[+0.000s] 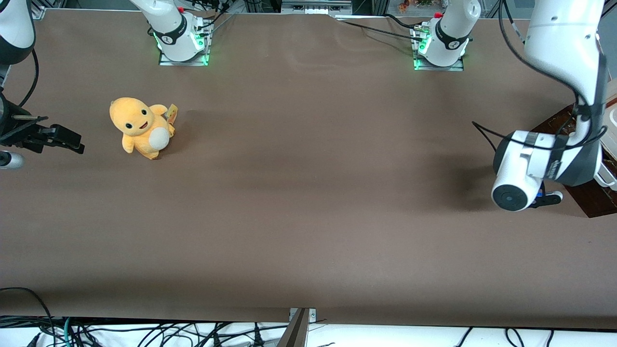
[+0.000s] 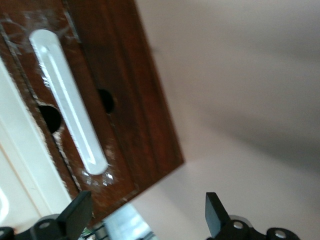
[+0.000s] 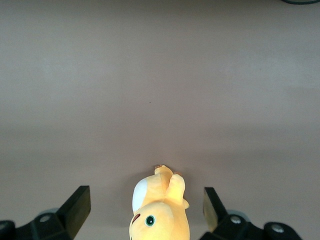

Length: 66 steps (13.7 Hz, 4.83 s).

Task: Open lower drawer with left arm only
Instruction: 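Lower the open left gripper toward the lower drawer's white bar handle, then close the left gripper around the white bar handle, then pull the handle with the left gripper, sliding the drawer outward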

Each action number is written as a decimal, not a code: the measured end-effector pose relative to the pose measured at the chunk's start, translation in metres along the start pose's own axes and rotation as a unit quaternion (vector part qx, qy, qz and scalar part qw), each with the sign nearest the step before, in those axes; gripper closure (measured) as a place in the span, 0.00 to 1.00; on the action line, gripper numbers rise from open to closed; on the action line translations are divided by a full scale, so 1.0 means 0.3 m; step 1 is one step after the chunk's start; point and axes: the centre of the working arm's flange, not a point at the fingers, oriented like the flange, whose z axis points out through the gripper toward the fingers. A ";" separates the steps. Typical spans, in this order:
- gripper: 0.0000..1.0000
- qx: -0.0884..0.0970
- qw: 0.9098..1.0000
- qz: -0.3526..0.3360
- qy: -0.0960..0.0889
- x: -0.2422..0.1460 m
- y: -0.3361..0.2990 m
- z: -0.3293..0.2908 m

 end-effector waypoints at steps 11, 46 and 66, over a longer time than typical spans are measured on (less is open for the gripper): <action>0.00 0.198 0.980 0.023 -0.016 0.138 0.049 0.336; 0.77 0.262 0.965 0.008 0.009 0.188 0.083 0.310; 0.84 0.244 0.970 0.016 0.007 0.172 0.141 0.218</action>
